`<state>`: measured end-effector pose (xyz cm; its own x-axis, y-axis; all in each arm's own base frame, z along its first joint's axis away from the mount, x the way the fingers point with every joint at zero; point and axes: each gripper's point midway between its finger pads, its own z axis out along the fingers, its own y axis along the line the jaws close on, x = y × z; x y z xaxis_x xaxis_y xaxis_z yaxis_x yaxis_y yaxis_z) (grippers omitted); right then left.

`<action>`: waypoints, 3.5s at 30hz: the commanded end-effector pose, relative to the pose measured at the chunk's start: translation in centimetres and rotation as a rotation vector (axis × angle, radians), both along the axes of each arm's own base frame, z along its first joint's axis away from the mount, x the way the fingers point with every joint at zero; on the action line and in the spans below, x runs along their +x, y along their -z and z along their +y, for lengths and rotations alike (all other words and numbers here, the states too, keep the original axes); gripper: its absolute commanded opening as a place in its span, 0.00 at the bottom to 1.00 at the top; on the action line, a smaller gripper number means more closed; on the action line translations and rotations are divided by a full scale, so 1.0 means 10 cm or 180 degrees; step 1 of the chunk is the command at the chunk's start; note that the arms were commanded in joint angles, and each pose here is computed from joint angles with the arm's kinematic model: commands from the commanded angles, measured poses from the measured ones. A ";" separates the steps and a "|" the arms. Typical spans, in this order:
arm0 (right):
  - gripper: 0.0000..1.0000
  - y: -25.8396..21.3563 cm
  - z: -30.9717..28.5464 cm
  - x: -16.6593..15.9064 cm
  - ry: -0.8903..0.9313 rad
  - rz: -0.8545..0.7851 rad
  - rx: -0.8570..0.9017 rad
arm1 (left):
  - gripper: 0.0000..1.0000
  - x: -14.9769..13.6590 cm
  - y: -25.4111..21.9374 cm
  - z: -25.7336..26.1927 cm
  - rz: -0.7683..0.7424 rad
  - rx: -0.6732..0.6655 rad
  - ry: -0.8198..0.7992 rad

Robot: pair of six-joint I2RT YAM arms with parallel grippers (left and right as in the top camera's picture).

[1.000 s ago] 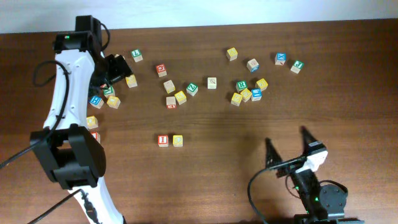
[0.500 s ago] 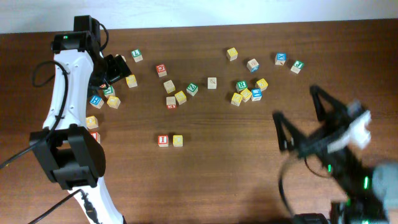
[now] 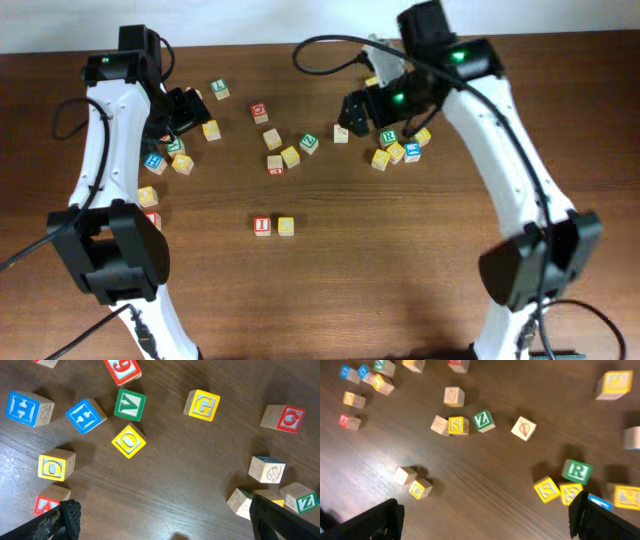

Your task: Spell out ICRA

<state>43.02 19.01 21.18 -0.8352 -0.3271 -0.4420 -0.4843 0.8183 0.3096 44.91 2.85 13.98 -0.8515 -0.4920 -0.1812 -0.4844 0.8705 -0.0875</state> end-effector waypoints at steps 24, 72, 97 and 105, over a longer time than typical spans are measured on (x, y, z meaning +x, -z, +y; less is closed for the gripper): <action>0.69 1.83 -0.64 0.71 0.1247 0.0396 -0.1417 | 0.99 0.01 -0.06 0.03 -0.0053 0.0026 -0.0010; 0.30 1.87 1.10 -1.17 0.0771 0.1662 -0.1389 | 0.99 0.01 -0.06 0.03 -0.0053 0.0026 -0.0010; 0.57 0.01 0.55 -0.40 0.0968 0.0941 -0.0563 | 0.99 0.01 -0.06 0.03 -0.0053 0.0026 -0.0010; 0.95 -1.03 -0.79 -0.25 0.1609 0.0179 -0.0235 | 0.99 0.01 -0.06 0.03 -0.0053 0.0025 -0.0009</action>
